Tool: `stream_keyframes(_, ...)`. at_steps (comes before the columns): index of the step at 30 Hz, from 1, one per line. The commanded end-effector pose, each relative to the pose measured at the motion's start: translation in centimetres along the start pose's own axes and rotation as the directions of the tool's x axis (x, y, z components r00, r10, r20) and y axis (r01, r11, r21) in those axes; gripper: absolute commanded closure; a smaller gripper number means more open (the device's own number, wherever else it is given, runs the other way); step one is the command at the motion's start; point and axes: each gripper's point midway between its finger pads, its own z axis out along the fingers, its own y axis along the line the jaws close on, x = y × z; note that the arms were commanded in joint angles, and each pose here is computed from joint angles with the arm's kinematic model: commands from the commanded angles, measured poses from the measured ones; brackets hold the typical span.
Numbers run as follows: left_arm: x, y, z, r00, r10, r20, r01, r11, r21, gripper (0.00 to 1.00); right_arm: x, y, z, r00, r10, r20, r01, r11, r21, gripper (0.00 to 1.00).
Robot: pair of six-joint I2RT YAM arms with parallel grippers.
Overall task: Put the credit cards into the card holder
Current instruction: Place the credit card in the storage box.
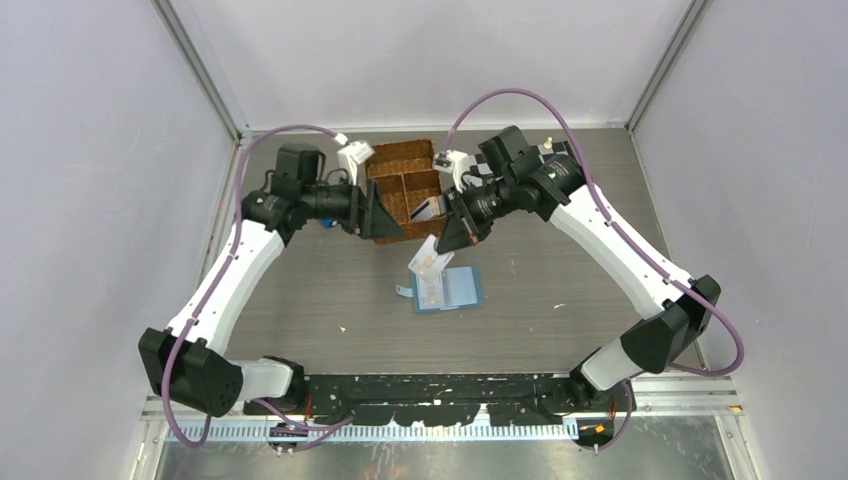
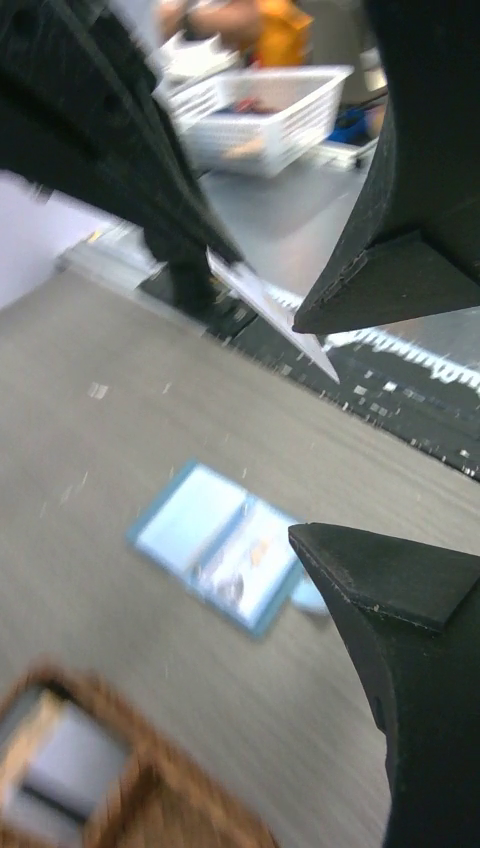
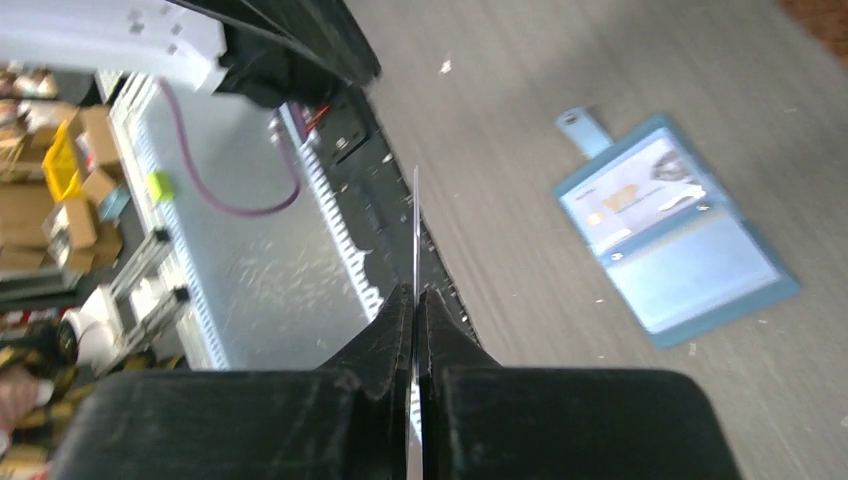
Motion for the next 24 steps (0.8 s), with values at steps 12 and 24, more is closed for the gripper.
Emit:
stream_keyframes(12, 8.0, -11.6, 2.2, 0.96, 0.195, -0.2, -0.044, 0.812, 0.581, 0.34, 3.0, 5.9, -2.8, 0.99, -0.143, 0.011, 0.14, 0.946, -0.293, 0.99)
stream_keyframes(24, 6.9, -9.5, 3.8, 0.968, 0.187, -0.166, -0.089, 0.878, 0.47, 1.0, -0.6, 1.8, -2.7, 0.989, -0.022, 0.147, 0.032, 0.997, -0.069, 0.48)
